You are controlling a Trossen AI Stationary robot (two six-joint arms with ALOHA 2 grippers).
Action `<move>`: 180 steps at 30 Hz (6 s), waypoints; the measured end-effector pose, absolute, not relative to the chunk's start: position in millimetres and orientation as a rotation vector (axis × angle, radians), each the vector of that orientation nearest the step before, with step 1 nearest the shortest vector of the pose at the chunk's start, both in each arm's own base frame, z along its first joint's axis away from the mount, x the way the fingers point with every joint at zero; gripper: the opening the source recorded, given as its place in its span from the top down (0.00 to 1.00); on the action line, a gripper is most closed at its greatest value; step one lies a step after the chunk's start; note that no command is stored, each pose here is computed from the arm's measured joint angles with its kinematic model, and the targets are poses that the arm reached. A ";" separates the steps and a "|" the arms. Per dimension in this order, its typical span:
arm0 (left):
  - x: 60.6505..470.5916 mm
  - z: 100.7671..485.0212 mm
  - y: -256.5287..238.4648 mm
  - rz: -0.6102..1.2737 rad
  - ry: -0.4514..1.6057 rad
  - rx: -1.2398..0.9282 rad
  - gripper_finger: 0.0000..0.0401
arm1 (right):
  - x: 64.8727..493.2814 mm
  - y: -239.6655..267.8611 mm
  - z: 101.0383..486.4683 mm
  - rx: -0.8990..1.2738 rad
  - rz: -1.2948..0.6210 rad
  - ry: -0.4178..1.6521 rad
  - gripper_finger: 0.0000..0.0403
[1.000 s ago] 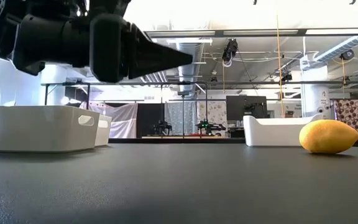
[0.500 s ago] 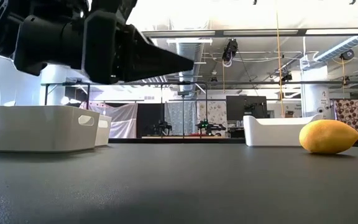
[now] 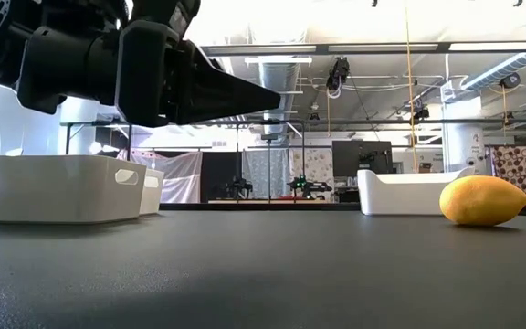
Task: Sort produce into baskets
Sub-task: Put the garlic into the right white bin
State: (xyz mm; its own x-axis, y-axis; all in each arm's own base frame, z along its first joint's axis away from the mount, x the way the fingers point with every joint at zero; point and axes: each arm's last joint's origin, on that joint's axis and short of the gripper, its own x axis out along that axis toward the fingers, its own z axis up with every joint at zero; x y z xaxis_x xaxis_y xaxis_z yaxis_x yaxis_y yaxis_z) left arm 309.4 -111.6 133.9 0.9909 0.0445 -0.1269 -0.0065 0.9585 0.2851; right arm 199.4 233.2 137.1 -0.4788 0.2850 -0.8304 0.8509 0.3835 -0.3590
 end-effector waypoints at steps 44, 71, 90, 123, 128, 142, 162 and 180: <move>304.8 126.1 -110.1 0.015 0.183 0.272 0.35 | 275.5 -157.1 210.9 0.456 -1.638 1.337 0.41; 307.4 108.5 -110.1 0.019 0.189 0.259 0.35 | 289.4 66.8 255.9 0.509 -0.977 1.148 0.16; 347.0 59.9 -121.6 0.037 0.101 0.292 0.35 | 186.8 263.3 202.4 0.898 -1.154 1.940 0.20; 345.1 58.3 -121.2 0.037 0.110 0.270 0.35 | 164.9 234.9 118.9 0.672 -1.293 2.055 0.69; 345.1 58.3 -121.2 0.037 0.110 0.270 0.35 | 170.0 240.0 123.6 0.693 -1.255 2.056 0.76; 345.1 58.3 -121.0 0.037 0.110 0.266 0.35 | 194.8 257.6 152.7 0.808 -1.183 2.010 0.98; 345.4 58.7 -121.1 0.038 0.108 0.265 0.35 | 190.8 251.5 152.2 0.711 -1.110 2.098 0.58; 345.5 58.7 -121.2 0.038 0.108 0.265 0.35 | 175.2 236.2 111.1 0.735 -0.956 2.205 0.46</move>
State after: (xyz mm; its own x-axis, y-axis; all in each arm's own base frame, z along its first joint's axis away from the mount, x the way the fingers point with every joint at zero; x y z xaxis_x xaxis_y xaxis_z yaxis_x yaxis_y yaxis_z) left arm 345.5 -121.2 58.7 0.9935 0.0513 -0.1014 -0.0230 0.9645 0.2630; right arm 175.2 236.2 111.1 -0.6544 0.2403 -0.7169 0.6875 0.5838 -0.4319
